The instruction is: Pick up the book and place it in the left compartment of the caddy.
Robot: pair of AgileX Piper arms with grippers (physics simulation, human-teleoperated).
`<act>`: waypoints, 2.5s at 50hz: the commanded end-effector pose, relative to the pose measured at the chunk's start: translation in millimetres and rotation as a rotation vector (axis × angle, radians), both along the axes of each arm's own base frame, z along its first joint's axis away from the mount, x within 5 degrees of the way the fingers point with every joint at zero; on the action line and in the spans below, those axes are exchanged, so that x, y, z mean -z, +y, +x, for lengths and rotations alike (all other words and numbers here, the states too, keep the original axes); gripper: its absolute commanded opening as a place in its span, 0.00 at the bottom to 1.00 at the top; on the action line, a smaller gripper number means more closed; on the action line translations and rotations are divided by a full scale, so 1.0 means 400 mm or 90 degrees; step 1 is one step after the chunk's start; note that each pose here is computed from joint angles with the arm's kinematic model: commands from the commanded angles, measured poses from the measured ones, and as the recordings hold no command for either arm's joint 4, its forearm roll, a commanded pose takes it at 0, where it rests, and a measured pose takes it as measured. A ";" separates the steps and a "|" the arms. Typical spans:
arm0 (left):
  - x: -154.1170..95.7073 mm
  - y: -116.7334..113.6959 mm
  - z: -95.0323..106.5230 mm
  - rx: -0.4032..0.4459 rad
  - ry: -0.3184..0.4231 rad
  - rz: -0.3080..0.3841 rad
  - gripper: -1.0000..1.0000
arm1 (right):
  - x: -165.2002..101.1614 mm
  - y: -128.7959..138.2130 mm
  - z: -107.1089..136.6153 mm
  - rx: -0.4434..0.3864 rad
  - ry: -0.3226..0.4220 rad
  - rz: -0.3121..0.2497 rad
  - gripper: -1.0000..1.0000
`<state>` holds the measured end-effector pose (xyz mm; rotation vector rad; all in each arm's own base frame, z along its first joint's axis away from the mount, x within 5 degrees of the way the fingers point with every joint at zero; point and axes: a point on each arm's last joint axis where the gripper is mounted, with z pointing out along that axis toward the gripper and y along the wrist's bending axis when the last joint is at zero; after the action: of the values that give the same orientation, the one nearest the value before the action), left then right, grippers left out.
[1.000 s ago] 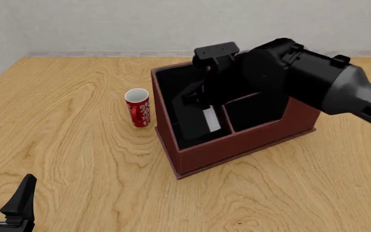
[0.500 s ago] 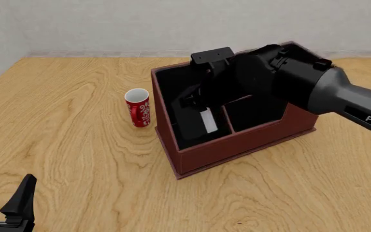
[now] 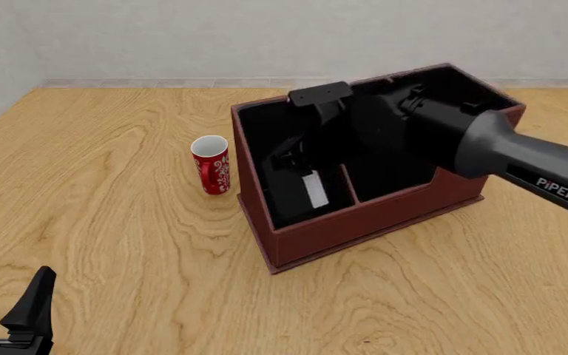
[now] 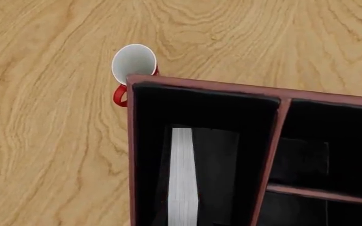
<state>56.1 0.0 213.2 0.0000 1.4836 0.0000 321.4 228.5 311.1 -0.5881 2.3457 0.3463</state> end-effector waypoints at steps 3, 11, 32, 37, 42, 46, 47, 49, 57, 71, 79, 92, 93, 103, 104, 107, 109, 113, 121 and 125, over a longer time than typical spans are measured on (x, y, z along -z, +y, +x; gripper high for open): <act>0.000 0.000 0.000 0.000 0.000 0.000 1.00 | -0.007 0.002 0.004 0.010 -0.003 0.014 0.00; 0.000 0.000 0.000 0.000 0.000 0.000 1.00 | -0.008 0.001 0.001 0.011 -0.004 0.016 0.00; 0.000 0.000 0.000 0.000 0.000 0.000 1.00 | -0.013 0.004 -0.013 -0.001 -0.010 0.016 1.00; 0.000 0.000 0.000 0.000 0.000 0.000 1.00 | -0.016 0.005 -0.015 -0.002 -0.010 0.016 1.00; 0.000 0.000 0.000 0.000 0.000 0.000 1.00 | -0.019 0.004 -0.013 -0.004 -0.012 0.014 1.00; 0.000 0.000 0.000 0.000 0.000 0.000 1.00 | -0.024 0.002 -0.013 -0.004 -0.013 0.013 1.00; 0.000 0.000 0.000 0.000 0.000 0.000 1.00 | -0.025 0.002 -0.013 -0.003 -0.013 0.014 1.00; 0.000 0.000 0.000 0.000 0.000 0.000 1.00 | -0.029 0.000 -0.013 -0.004 -0.015 0.013 1.00; 0.000 0.000 0.000 0.000 0.000 0.000 1.00 | -0.081 -0.014 -0.029 -0.006 -0.030 0.020 1.00; 0.000 0.000 0.000 0.000 0.000 0.000 1.00 | -0.139 -0.047 -0.066 -0.014 -0.049 0.019 1.00; 0.000 0.000 0.000 0.000 0.000 0.000 1.00 | -0.175 -0.064 -0.092 -0.019 -0.065 0.023 1.00; 0.000 0.000 0.000 0.000 0.000 0.000 1.00 | -0.222 -0.094 -0.180 -0.036 -0.100 0.057 1.00; 0.000 0.000 0.000 0.000 0.000 0.000 1.00 | -0.224 -0.098 -0.183 -0.036 -0.104 0.056 1.00; 0.000 0.000 0.000 0.000 0.000 0.000 1.00 | -0.273 -0.135 -0.267 -0.050 -0.141 0.093 1.00; 0.000 0.000 0.000 0.000 0.000 0.000 1.00 | -0.284 -0.143 -0.284 -0.055 -0.150 0.100 1.00; 0.000 0.000 0.000 0.000 0.000 0.000 1.00 | -0.292 -0.150 -0.301 -0.060 -0.156 0.106 1.00; 0.000 0.000 0.000 0.000 0.000 0.000 1.00 | -0.298 -0.161 -0.322 -0.065 -0.162 0.112 1.00; 0.000 0.000 0.000 0.000 0.000 0.000 1.00 | -0.298 -0.170 -0.349 -0.071 -0.165 0.124 1.00; 0.000 0.000 0.000 0.000 0.000 0.000 1.00 | -0.310 -0.191 -0.395 -0.080 -0.177 0.150 1.00; 0.000 0.000 0.000 0.000 0.000 0.000 1.00 | -0.316 -0.208 -0.421 -0.081 -0.183 0.167 1.00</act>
<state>56.1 0.0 213.2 0.0000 1.4836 0.0000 178.5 158.8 431.5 -0.6251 2.0023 0.5213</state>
